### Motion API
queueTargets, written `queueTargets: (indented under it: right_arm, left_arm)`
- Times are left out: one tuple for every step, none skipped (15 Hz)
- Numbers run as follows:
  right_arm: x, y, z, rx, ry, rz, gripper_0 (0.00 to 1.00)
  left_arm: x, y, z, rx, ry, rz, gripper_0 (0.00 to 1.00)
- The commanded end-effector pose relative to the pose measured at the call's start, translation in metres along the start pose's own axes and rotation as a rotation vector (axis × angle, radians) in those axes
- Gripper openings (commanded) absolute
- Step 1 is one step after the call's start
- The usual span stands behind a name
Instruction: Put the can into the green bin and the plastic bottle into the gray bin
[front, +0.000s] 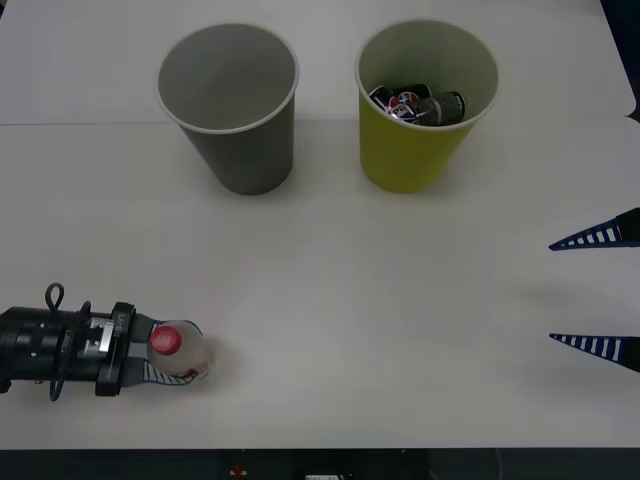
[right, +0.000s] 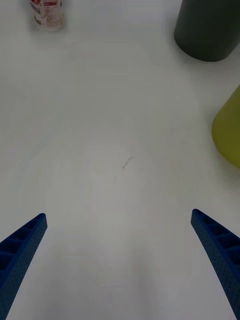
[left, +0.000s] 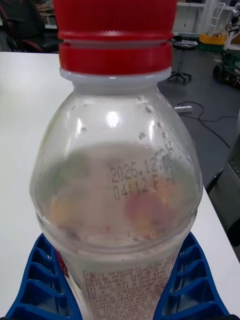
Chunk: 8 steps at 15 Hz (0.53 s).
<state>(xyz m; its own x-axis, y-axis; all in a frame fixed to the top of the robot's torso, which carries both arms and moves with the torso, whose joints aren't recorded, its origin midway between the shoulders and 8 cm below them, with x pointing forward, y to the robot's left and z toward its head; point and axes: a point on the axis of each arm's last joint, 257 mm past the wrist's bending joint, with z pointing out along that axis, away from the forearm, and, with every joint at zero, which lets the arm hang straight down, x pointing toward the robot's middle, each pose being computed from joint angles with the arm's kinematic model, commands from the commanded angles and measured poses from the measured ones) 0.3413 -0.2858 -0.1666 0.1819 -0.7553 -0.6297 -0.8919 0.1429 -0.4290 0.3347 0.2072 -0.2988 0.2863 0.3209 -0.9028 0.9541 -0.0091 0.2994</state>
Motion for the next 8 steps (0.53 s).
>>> queueTargets:
  right_arm:
    - [0.0, 0.0, 0.0, 0.0, 0.0, 0.0, 1.0]
    - [0.0, 0.0, 0.0, 0.0, 0.0, 0.0, 1.0]
    - [0.0, 0.0, 0.0, 0.0, 0.0, 0.0, 1.0]
    - [0.0, 0.0, 0.0, 0.0, 0.0, 0.0, 1.0]
    - [0.0, 0.0, 0.0, 0.0, 0.0, 0.0, 1.0]
    - [0.0, 0.0, 0.0, 0.0, 0.0, 0.0, 1.0]
    - [0.0, 0.0, 0.0, 0.0, 0.0, 0.0, 1.0]
    - [0.0, 0.0, 0.0, 0.0, 0.0, 0.0, 1.0]
  left_arm:
    - [-0.009, 0.004, 0.003, 0.018, 0.004, 0.006, 0.0]
    - [-0.012, 0.008, 0.001, 0.021, 0.022, 0.005, 0.0]
    - [-0.019, 0.013, -0.004, 0.017, 0.044, 0.015, 0.0]
    - [-0.026, 0.015, -0.006, 0.017, 0.056, 0.01, 0.0]
    - [-0.035, 0.015, -0.009, 0.02, 0.072, 0.0, 0.0]
    - [-0.043, 0.015, -0.009, 0.022, 0.083, -0.013, 0.0]
    - [-0.051, 0.015, -0.009, 0.025, 0.092, -0.023, 0.0]
    - [-0.061, 0.015, -0.01, 0.023, 0.101, -0.048, 0.0]
